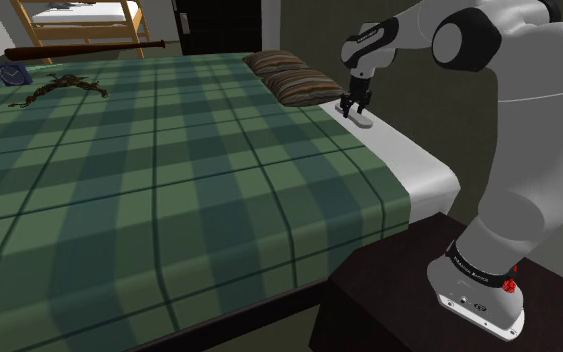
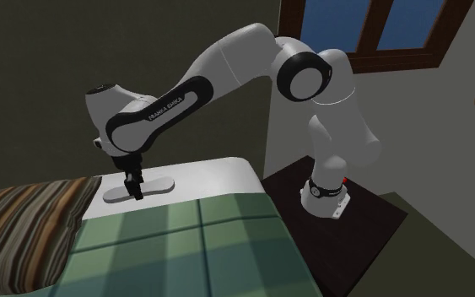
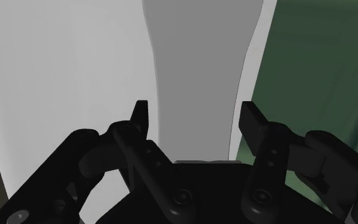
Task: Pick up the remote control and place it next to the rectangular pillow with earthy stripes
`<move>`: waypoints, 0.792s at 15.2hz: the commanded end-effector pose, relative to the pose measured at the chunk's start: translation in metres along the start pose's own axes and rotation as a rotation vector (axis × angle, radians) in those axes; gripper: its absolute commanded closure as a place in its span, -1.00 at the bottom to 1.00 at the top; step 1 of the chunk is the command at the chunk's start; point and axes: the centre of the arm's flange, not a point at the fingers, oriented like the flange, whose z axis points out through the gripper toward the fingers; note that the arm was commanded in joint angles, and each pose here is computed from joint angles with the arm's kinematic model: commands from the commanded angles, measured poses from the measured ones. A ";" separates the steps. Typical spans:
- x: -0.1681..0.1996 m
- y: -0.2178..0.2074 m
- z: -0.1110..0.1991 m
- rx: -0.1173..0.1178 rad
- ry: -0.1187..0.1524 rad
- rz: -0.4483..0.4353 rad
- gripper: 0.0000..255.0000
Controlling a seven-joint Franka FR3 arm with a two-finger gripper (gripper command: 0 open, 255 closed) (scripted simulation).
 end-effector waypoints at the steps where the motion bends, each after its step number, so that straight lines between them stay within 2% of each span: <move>1: 0.000 0.000 0.000 0.000 0.001 0.000 1.00; 2: 0.000 0.000 0.000 0.000 0.001 0.000 -1.00; 7: 0.000 0.000 0.000 0.000 0.001 0.000 -1.00; 11: 0.000 0.000 -0.050 0.000 0.001 0.000 -1.00; 12: 0.000 0.000 -0.050 0.000 0.001 0.000 -1.00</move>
